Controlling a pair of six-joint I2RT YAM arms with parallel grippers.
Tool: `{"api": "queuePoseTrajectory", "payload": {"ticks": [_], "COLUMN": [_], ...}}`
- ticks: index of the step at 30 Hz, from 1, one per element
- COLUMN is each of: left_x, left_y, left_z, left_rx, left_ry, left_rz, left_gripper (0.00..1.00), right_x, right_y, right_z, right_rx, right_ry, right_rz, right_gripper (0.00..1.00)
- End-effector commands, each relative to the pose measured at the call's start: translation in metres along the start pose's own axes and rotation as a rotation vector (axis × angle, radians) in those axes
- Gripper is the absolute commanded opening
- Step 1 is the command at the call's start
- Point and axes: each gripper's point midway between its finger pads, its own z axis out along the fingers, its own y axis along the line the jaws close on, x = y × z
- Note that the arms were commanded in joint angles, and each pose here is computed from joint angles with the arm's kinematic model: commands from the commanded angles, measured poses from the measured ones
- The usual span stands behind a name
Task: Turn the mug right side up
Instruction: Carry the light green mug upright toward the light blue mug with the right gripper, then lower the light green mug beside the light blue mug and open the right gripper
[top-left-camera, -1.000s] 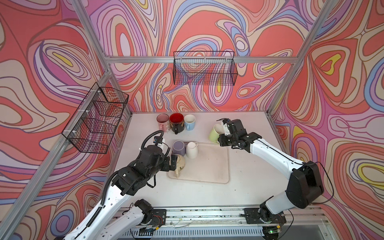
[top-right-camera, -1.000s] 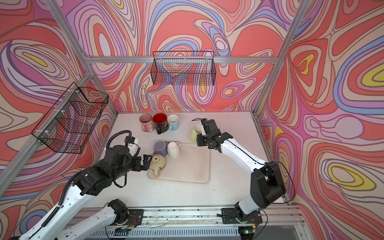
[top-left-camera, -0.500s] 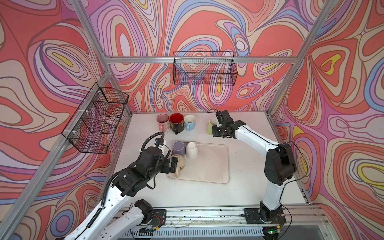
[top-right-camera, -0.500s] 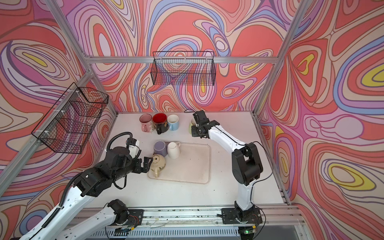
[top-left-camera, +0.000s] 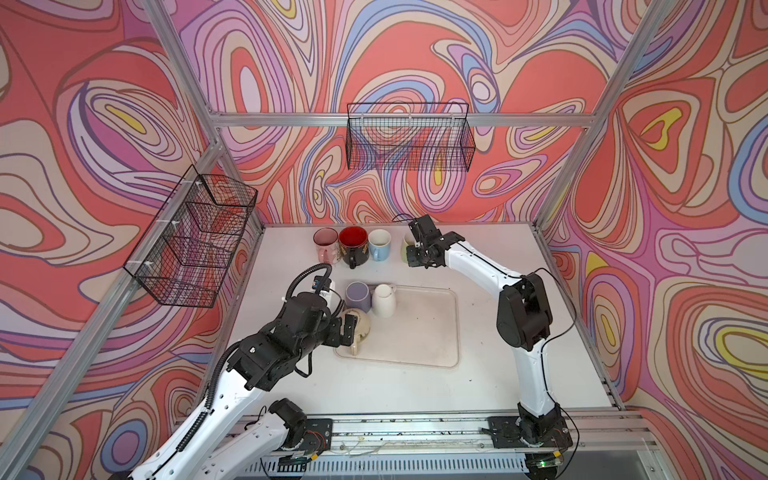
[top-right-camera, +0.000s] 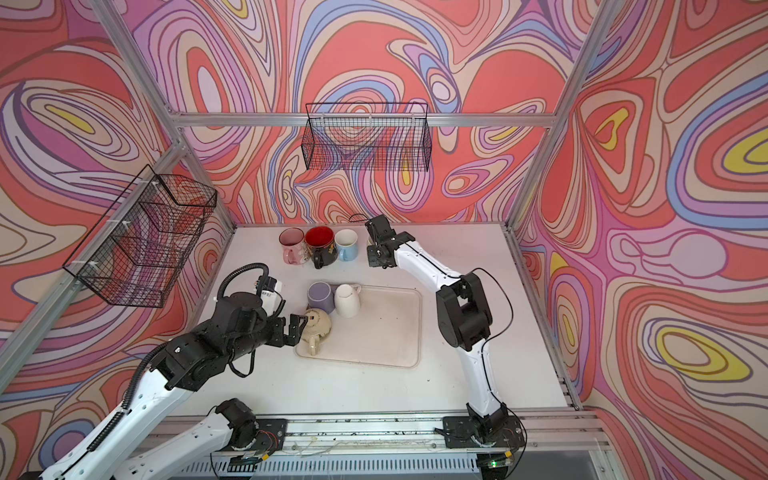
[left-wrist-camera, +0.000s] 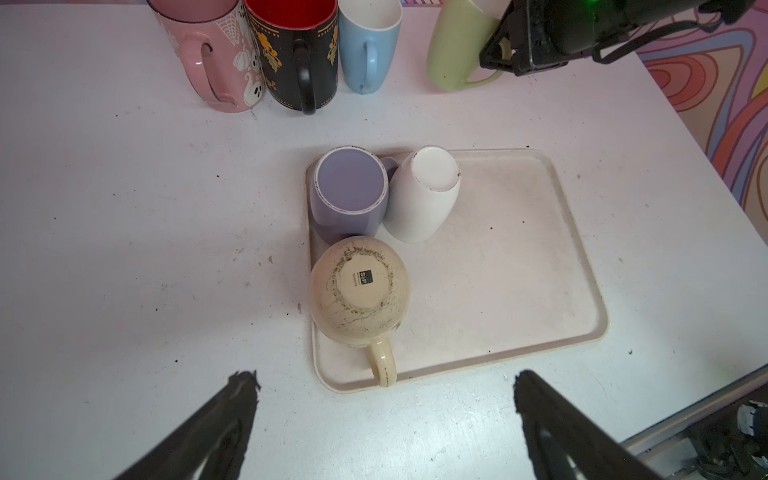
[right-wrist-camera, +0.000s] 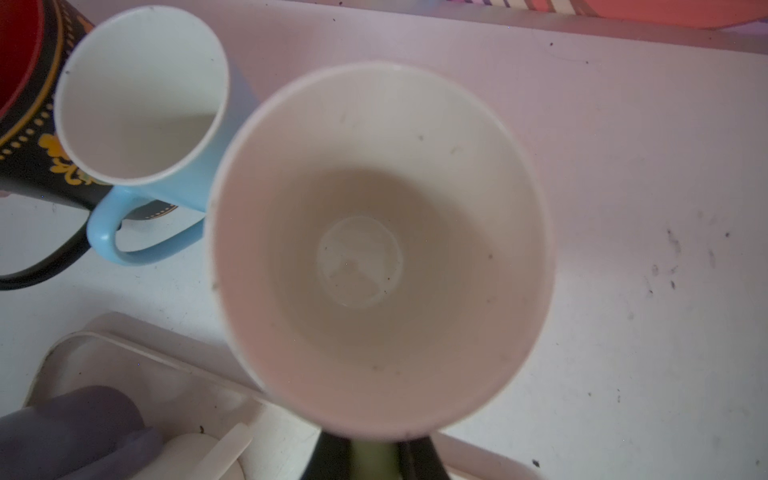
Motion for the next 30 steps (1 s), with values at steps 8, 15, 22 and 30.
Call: {"api": "queuePoseTrajectory", "payload": {"ticks": [8,15,22,30], "left_x": [0.006,0.006,0.006,0.006], "left_y": [0.002,0.001,0.001,0.0], "left_z": [0.004,0.004,0.002,0.003], "left_rx": [-0.008,-0.003,0.001,0.006], "left_ry": [0.028,0.028,0.027,0.027], "left_rz": [0.026,0.027,0.029,0.026], "left_gripper": [0.99,0.99,0.99,0.99], "right_x": [-0.027,-0.026,-0.025,-0.026], "right_y": [0.012,0.011,0.009,0.011], "right_z": [0.014,0.028,0.043,0.054], "right_rx": [0.008,0.029,0.056,0.06], "right_ry": [-0.082,-0.074,-0.069,-0.07], "right_rz": [-0.066,-0.09,-0.099,-0.117], "right_gripper": [0.0,0.0,0.0,0.0]}}
